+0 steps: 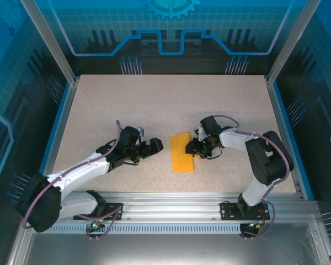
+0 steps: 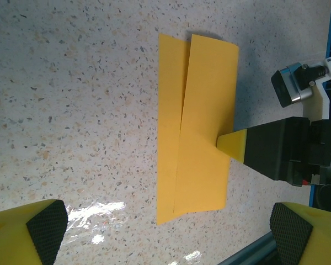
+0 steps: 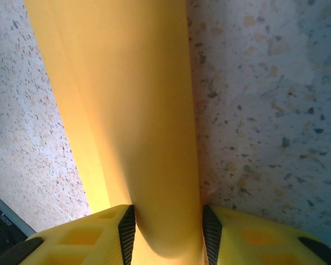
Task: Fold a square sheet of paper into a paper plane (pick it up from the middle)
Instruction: Fold the square sheet of paper in half at the center of the table.
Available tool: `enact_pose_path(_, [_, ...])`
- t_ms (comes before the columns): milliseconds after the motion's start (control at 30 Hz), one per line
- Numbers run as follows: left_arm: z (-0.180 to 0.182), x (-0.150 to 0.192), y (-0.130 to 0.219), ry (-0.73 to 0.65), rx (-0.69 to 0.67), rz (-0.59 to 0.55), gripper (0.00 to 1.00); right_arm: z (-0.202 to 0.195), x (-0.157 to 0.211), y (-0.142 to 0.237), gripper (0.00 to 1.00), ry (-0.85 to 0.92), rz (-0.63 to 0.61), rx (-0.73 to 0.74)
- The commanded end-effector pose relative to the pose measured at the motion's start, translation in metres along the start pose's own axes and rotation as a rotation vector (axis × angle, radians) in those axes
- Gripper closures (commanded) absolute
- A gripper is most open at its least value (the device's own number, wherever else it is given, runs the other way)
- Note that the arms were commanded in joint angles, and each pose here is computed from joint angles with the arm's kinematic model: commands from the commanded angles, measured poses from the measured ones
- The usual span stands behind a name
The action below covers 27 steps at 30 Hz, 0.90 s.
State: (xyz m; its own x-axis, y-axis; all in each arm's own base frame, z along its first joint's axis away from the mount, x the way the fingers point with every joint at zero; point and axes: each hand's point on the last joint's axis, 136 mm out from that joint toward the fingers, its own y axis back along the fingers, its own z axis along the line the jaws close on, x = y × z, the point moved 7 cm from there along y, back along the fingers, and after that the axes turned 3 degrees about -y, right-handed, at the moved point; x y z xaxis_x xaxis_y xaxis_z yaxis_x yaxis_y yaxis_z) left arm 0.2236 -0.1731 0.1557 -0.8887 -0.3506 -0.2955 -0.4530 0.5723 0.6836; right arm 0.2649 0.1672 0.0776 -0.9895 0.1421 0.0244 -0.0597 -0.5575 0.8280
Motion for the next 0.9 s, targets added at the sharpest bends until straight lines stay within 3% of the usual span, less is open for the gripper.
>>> enact_pose_path(0, [-0.009,-0.002,0.003,-0.032,0.031,-0.011,0.02,-0.008,0.006,0.005,0.58,-0.001,-0.007,0.032])
enact_pose_path(567, [-0.012,0.009,-0.014,-0.048,0.021,0.043,0.02,0.011,0.015,0.008,0.48,0.136,0.009,-0.006])
enact_pose_path(867, [-0.006,0.009,-0.024,-0.019,-0.031,0.029,0.20,0.014,0.012,0.001,0.45,0.133,0.029,0.016])
